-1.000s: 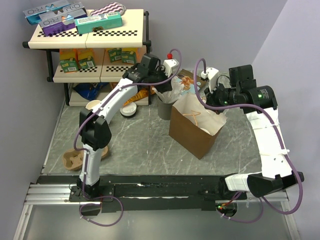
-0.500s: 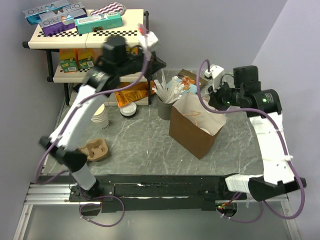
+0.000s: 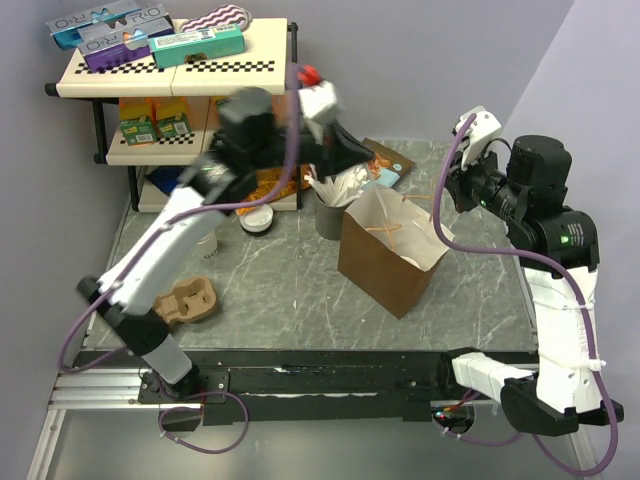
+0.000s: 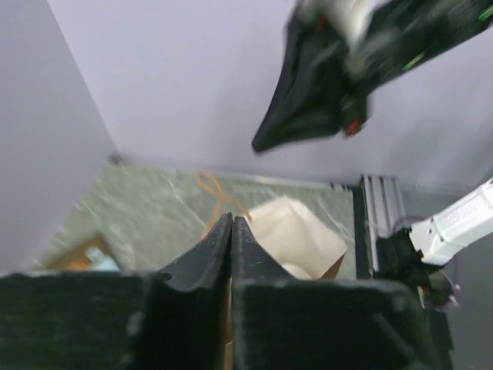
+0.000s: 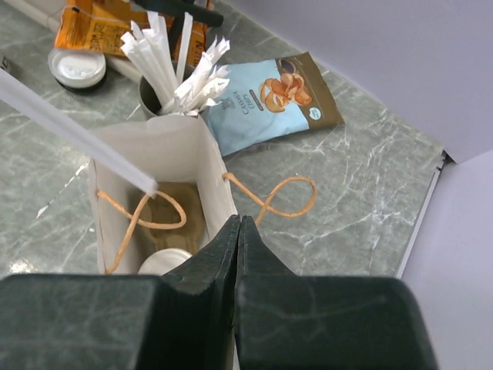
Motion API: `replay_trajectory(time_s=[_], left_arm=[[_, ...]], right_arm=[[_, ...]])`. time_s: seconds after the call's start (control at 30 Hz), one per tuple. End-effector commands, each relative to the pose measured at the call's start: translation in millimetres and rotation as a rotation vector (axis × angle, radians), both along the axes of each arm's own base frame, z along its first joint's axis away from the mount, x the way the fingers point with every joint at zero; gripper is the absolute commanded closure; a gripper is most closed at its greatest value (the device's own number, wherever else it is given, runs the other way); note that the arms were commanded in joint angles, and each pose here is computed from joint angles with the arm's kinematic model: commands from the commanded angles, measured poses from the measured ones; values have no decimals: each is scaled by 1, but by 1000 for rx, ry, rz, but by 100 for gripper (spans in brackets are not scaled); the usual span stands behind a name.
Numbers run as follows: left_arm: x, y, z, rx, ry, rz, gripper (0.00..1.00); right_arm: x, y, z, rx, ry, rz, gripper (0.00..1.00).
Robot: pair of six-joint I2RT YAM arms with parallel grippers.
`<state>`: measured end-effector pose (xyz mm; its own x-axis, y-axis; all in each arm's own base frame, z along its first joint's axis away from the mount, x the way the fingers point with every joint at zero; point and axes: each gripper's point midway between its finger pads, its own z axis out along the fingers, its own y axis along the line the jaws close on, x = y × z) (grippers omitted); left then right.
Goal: Pack the takeout coffee
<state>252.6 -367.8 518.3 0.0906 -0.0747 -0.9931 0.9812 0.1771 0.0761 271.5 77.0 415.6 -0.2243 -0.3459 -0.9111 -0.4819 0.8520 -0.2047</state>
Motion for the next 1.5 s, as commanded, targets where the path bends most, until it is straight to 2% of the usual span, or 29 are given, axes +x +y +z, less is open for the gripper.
replay_trajectory(time_s=[0.0, 0.03, 0.07, 0.1, 0.13, 0.17, 0.2, 0.23, 0.3, 0.4, 0.53, 0.6, 0.63, 0.67, 0.8, 0.9, 0.93, 0.97, 1.0, 1.03, 1.1, 1.13, 1.23, 1.27, 1.4, 1.47], left_arm=[[14, -35, -59, 108, 109, -6, 79], [19, -38, -64, 113, 115, -3, 52], [21, -40, -66, 111, 133, 12, 41], [23, -40, -61, 100, 131, 21, 23], [23, -39, -54, 85, 113, 29, 18], [25, -36, -43, 67, 87, 50, 12], [23, -31, -31, 48, 55, 63, 10], [24, -25, -20, 24, 34, 84, 7], [22, -9, 6, -13, -70, 139, 1], [23, 18, 24, -37, -145, 241, 1], [37, 56, 18, -11, -121, 346, 1], [51, 82, 9, 19, -108, 437, 1], [57, 93, 7, 31, -115, 481, 1], [62, 99, -3, 54, -111, 509, 1], [68, 123, -16, 86, -119, 582, 1], [61, 119, -49, 171, -102, 516, 1], [49, 109, -86, 255, -55, 410, 1], [39, 108, -104, 306, -39, 355, 1], [30, 107, -123, 377, -84, 280, 0], [16, 109, -163, 469, -12, 208, 1], [11, 115, -197, 577, -5, 159, 3], [3, 123, -222, 661, 42, 121, 5], [12, 135, -270, 830, 5, 78, 8], [21, 141, -290, 908, -24, 66, 9], [48, 146, -343, 1077, -53, 21, 13], [64, 145, -372, 1160, -60, -40, 21]], right_arm=[[3, -1, 18, 59, -55, -34, 100], [3, -2, 21, 60, -65, -35, 100], [2, -2, 23, 61, -71, -36, 100], [2, -3, 23, 56, -72, -38, 100], [1, -2, 20, 52, -61, -31, 98], [0, -2, 18, 37, -56, -18, 93], [-2, -2, 16, 33, -49, -16, 89], [-5, -3, 11, 25, -39, -12, 81], [-9, -1, 1, 16, -12, 6, 74], [-15, 0, -10, 8, 10, 26, 62], [-28, 5, -14, 5, 43, 74, 36], [-24, -2, -4, 18, -6, 12, 24], [-23, -15, 1, 28, -29, -74, 12], [-20, -20, 10, 32, -69, -107, 9], [-15, -35, 26, 43, -147, -203, 5], [-19, -24, 21, 51, -127, -137, 5], [-20, -20, 19, 41, -122, -109, 5], [-23, -12, 17, 46, -112, -58, 4], [-27, -9, 11, 41, -92, -33, 4], [-29, -7, 9, 28, -89, -11, 4], [-35, 0, 5, 32, -81, 37, 4], [-37, 2, 1, 21, -68, 60, 4], [-48, 13, -2, 5, -57, 156, 3], [-49, 14, -2, 6, -57, 164, 3], [-51, 18, -1, 29, -40, 179, 2], [-52, 17, -1, 30, -38, 170, 2]])
